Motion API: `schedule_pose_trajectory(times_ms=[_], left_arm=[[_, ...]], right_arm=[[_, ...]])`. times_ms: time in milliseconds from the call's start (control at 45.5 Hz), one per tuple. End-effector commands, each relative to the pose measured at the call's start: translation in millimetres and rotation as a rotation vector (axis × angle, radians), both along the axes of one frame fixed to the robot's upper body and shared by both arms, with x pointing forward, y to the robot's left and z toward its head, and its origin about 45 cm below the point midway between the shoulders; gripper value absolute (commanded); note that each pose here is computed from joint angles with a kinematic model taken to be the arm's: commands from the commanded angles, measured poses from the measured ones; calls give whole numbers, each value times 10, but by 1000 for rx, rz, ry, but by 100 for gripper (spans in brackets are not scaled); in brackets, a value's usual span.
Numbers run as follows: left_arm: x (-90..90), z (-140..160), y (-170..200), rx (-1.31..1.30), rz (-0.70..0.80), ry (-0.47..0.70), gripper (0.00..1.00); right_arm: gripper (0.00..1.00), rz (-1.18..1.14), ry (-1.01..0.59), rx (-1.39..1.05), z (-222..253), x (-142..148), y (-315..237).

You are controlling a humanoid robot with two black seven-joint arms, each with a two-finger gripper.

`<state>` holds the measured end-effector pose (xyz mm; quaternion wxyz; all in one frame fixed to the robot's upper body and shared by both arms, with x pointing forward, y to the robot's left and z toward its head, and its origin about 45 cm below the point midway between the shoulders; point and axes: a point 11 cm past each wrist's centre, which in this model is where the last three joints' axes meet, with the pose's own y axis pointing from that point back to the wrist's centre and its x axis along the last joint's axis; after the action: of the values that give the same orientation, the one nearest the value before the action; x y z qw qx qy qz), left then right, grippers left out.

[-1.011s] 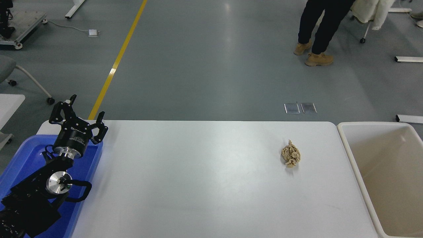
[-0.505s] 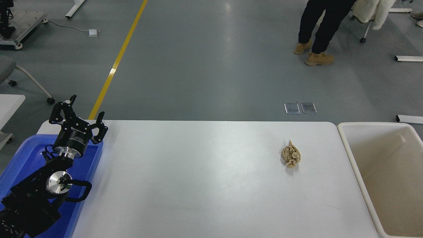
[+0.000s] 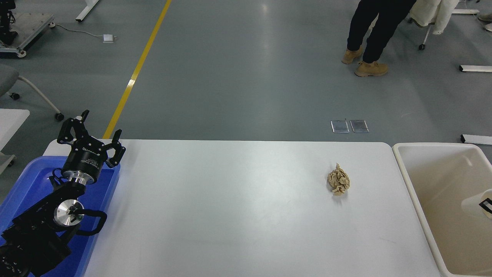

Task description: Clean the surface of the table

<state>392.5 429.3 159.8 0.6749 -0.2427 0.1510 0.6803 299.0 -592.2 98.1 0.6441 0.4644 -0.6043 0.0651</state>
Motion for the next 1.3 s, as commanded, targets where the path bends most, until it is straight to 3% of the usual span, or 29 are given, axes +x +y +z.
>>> schedule_pose_trajectory(times_ms=[0,88,154,286,747,1077,1275], left_arm=[[-1,3,7,2,0,0,100],[0,0,0,1,0,0,100],[0,1,0,-1,-1,-1,100],[0,0,0,1,0,0,100],[0,0,1,0,1,0,100],[-1,3,7,2,0,0,100],[0,0,1,0,1,0,100]], right_arm=[[60,0,-31,-16,51,66,14],[88,-10,-69,-6,113,144,29],[97,-28,-107,22,155,211,52],[98,-62,-225,112,385,481,109],[99,-139,-899,403,2349,1494,133],[99,29,-1224,827,3308,1779,707],[99,120,-1283,1090,3260,1737,1050]])
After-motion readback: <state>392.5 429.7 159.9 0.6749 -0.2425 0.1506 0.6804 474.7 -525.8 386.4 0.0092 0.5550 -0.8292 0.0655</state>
